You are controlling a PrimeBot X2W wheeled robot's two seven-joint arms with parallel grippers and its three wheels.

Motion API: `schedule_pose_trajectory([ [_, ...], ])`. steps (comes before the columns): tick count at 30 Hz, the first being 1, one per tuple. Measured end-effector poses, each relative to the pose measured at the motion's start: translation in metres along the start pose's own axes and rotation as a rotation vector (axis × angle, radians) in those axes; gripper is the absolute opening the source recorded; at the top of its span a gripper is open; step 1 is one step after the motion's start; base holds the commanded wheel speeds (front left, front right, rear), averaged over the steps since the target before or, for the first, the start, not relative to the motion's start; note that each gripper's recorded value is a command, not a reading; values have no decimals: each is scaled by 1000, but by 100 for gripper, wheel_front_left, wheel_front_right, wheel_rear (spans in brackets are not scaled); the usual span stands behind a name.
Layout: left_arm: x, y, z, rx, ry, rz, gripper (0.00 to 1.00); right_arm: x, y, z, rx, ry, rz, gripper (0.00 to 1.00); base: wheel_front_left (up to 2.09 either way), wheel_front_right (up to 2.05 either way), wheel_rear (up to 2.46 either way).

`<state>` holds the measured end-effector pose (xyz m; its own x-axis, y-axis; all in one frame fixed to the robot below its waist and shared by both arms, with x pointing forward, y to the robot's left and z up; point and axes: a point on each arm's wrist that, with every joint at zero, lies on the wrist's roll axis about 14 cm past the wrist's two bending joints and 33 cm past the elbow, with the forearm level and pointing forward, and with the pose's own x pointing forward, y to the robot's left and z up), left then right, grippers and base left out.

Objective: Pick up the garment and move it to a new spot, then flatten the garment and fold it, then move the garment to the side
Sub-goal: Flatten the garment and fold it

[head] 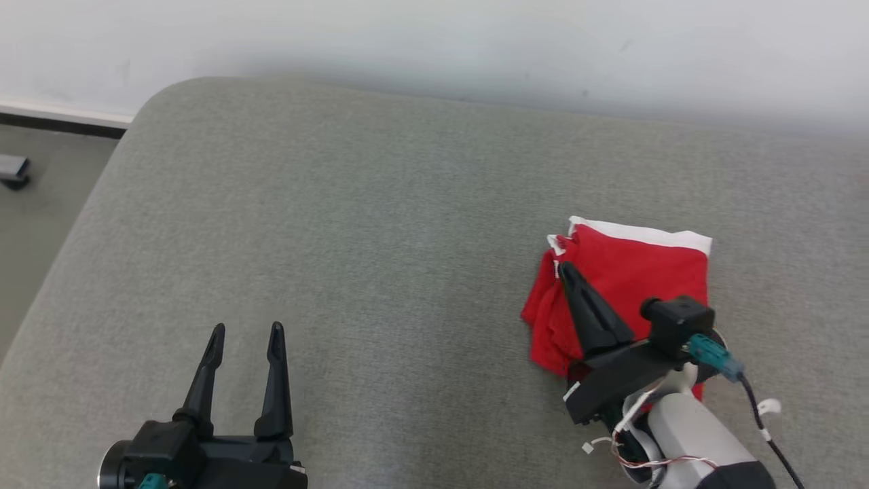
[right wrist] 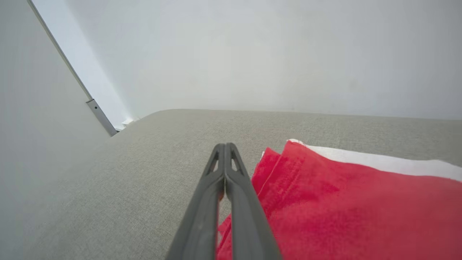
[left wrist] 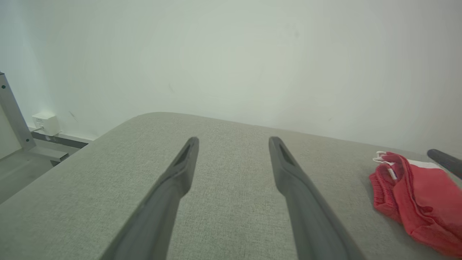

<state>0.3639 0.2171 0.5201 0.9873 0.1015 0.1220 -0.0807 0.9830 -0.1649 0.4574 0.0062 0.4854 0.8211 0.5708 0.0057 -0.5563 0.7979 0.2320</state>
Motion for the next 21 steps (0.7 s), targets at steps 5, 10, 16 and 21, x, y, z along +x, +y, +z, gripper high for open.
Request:
schedule_pose_trajectory([
  [5,8,-12,0,0,-5,-41,100,-20,-21,37,-58,-102,-38,0,0,0,0],
  [10,16,-29,-3,-6,-5,-96,100,-49,-45,61,-102,-165,-109,0,0,0,0],
  [16,23,-46,-7,3,3,-149,100,-90,-80,65,-116,-176,-243,0,0,0,0],
  [21,24,-53,-12,16,15,-171,100,-135,-107,58,-116,-161,-374,0,0,0,0],
])
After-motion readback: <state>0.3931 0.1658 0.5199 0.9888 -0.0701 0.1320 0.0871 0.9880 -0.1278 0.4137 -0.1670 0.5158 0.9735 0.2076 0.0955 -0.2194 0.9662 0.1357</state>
